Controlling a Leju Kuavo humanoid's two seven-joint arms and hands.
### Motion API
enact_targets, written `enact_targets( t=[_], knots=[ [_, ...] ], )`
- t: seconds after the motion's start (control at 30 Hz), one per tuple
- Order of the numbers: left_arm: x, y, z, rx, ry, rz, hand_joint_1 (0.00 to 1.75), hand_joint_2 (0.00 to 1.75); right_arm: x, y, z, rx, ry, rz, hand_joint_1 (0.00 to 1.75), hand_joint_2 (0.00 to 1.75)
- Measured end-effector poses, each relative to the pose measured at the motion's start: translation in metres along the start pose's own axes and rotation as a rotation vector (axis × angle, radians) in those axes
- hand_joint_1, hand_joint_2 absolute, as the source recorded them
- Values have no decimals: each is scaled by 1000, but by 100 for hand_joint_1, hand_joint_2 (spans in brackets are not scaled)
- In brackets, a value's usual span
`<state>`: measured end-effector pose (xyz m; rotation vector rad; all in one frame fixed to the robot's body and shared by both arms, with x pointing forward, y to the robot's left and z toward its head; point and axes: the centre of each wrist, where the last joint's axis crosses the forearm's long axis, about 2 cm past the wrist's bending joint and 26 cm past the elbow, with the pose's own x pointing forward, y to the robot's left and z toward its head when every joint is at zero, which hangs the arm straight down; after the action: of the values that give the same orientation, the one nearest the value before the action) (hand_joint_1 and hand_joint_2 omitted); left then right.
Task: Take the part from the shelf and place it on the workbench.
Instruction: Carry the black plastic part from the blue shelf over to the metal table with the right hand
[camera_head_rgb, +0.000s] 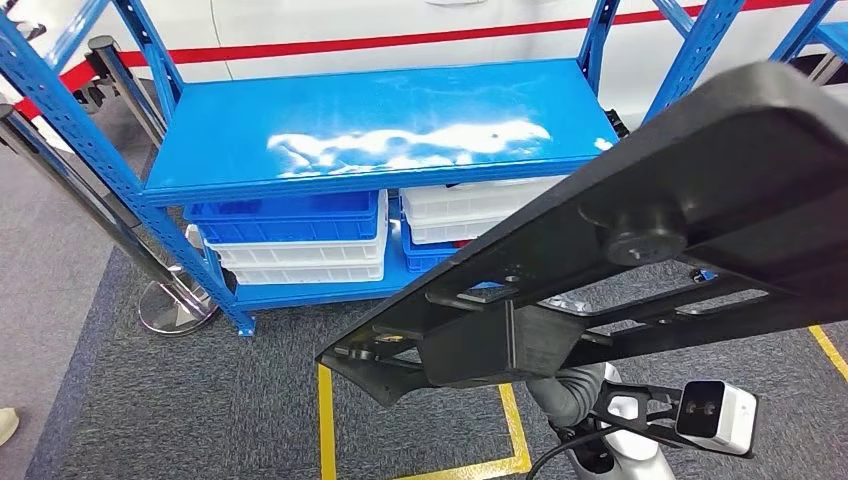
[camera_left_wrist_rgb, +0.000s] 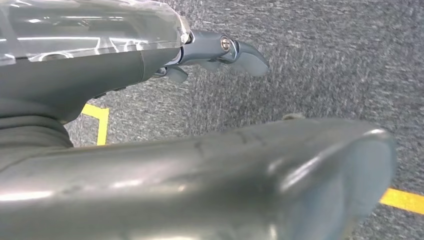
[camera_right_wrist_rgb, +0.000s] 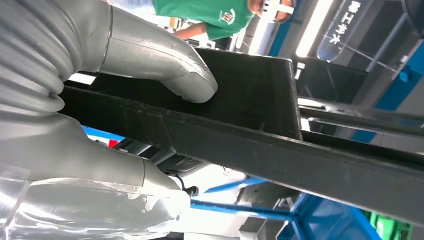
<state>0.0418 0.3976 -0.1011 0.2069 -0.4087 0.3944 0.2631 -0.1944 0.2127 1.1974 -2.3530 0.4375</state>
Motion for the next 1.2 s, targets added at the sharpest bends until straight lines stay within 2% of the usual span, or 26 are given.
enact_targets(
  t=[0.43,1.2],
  knots=[
    [-6,-12,2,-20,13,27,0,0,-5,-3,-5,18,13,-28,175,175],
    [-15,-17,4,-18,59,-16,0,0,2,7,14,48,25,8,175,175]
  ],
)
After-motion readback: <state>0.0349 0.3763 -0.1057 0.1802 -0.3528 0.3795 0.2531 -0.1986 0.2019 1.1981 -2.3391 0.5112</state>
